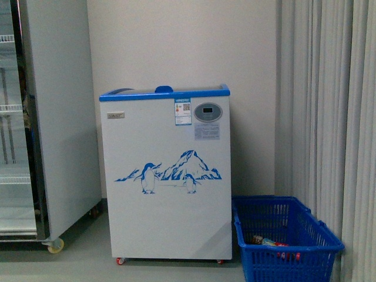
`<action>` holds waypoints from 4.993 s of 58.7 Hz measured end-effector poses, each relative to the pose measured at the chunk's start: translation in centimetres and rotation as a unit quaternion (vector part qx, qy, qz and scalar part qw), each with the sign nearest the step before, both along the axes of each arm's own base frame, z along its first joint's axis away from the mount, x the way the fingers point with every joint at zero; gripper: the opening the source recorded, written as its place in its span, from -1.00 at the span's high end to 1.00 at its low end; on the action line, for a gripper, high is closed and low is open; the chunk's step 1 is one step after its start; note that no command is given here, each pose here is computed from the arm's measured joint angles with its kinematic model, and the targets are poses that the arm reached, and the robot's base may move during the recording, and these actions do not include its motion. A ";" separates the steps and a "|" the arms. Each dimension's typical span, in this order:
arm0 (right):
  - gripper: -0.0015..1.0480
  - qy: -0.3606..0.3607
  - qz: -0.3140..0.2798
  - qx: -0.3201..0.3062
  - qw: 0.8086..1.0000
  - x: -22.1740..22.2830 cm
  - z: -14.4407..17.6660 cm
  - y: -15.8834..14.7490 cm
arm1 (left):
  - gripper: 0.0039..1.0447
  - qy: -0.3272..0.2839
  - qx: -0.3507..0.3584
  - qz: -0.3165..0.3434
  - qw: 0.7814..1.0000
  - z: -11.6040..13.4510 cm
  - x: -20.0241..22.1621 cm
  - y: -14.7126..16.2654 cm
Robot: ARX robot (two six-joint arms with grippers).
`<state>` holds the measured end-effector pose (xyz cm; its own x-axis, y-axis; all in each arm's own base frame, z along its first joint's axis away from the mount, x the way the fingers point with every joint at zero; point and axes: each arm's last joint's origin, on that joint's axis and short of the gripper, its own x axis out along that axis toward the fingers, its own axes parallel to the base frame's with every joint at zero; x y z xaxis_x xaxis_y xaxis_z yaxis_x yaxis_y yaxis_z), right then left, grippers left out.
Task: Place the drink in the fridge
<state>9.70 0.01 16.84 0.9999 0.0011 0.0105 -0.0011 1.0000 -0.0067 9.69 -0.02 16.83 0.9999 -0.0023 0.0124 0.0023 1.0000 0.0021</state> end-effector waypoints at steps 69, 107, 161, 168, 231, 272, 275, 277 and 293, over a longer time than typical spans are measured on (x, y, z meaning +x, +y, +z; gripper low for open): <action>-0.85 0.000 0.000 0.000 1.000 0.0 0.0 0.0 | -0.85 0.000 0.000 0.000 1.000 0.0 0.0 0.0; -0.85 0.000 0.000 0.000 1.000 0.0 0.0 0.0 | -0.85 0.000 0.000 0.000 1.000 0.0 0.0 0.0; -0.85 0.000 0.000 0.000 1.000 0.0 0.0 0.0 | -0.85 0.000 0.000 0.000 1.000 0.0 0.0 0.0; -0.85 0.000 0.000 0.000 1.000 0.0 0.0 0.0 | -0.85 0.000 0.000 0.000 1.000 0.0 0.0 0.0; -0.85 0.491 0.036 -0.384 0.781 25.3 -16.0 -5.3 | -0.85 0.000 0.000 0.000 1.000 0.0 0.0 0.0; -0.85 0.568 0.019 -0.359 0.741 32.7 -28.5 -7.6 | -0.85 0.000 0.000 0.000 1.000 0.0 0.0 0.0; -0.85 0.571 0.020 -0.356 0.739 33.0 -29.2 -7.6 | -0.85 0.000 0.000 0.000 1.000 0.0 0.0 0.0; -0.85 0.572 0.020 -0.355 0.739 33.1 -29.5 -7.6 | -0.85 0.000 0.000 0.000 1.000 0.0 0.0 0.0; -0.85 0.586 0.016 -0.336 0.737 34.4 -32.6 -8.4 | -0.85 0.000 0.000 0.000 1.000 0.0 0.0 0.0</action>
